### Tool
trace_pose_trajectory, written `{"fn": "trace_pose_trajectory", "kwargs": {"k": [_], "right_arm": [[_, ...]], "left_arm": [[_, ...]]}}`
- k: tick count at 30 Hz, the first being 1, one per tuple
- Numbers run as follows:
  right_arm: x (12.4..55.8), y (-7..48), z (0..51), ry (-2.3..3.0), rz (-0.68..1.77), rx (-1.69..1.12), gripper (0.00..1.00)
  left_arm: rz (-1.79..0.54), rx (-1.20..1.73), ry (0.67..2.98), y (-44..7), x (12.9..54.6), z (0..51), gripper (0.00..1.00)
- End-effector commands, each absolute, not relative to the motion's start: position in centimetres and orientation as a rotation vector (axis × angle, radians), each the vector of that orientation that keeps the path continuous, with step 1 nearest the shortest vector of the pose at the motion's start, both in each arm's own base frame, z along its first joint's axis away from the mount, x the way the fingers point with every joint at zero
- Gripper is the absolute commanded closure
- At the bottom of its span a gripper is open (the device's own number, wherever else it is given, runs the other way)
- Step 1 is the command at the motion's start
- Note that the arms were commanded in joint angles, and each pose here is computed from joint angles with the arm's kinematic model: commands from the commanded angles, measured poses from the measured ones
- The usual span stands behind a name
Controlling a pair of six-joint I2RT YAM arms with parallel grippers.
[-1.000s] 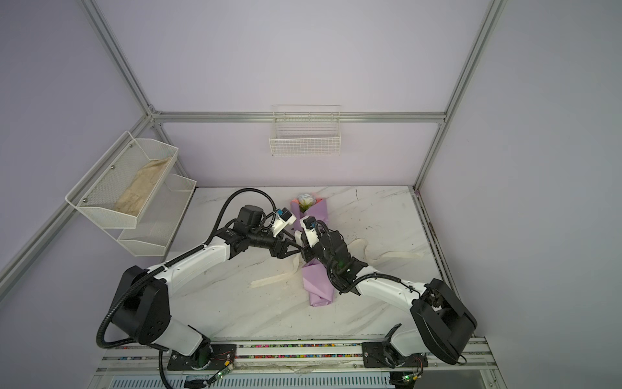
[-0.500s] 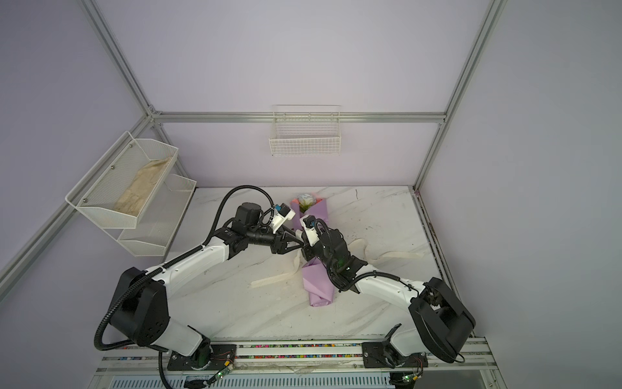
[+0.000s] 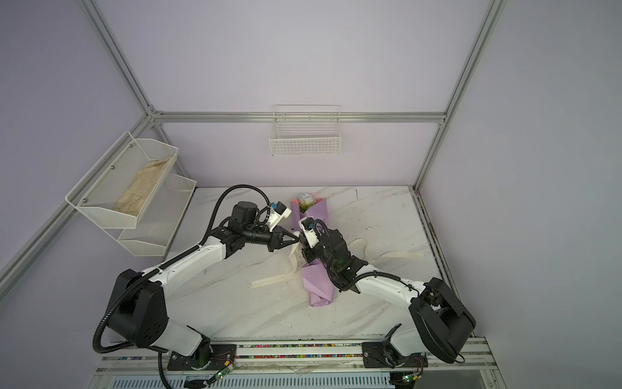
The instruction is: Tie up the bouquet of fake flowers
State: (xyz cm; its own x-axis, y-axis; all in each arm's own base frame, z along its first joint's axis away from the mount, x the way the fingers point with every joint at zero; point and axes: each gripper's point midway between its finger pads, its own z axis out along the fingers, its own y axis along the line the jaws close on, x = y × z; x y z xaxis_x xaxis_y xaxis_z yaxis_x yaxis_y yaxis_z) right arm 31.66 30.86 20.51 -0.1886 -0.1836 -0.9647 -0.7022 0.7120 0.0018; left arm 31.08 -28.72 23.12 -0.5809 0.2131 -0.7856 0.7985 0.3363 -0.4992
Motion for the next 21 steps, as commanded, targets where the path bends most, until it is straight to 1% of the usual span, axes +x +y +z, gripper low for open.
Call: {"fn": "trace_pose_trajectory", "kwargs": {"k": [1,2,3,6,10,13,17,21], "right_arm": [[30.3,31.1,18.6,1.754,0.567,-0.788,0.7],[30.0,31.3,18.1,1.753,0.58,-0.813,0.67],[29.7,31.7,17.9,1.743,0.599,-0.838,0.64],[29.4,32.7,17.1,1.726,0.638,-0.894,0.57],[32.2,32.4,16.5,1.741,0.525,-0.797,0.54],[33.2,32.4,16.6,1.73,0.486,-0.77,0.55],[33.2,32.7,17.0,1.717,0.512,-0.766,0.63],[32.4,32.4,18.0,1.691,0.546,-0.754,0.64]], "left_arm": [[-1.233,0.946,1.899,-27.8,29.6,25.8,1.0],[-1.23,0.951,1.913,-27.6,29.4,25.6,1.0],[-1.216,0.962,1.894,-27.3,28.8,26.6,1.0],[-1.211,0.965,1.916,-27.0,28.5,26.2,1.0],[-1.221,0.969,1.933,-26.9,28.3,25.9,1.0],[-1.22,0.971,1.938,-26.9,28.2,25.7,1.0],[-1.197,0.975,1.963,-26.7,28.4,25.3,1.0],[-1.176,0.97,1.999,-26.5,28.5,24.5,1.0]]}}
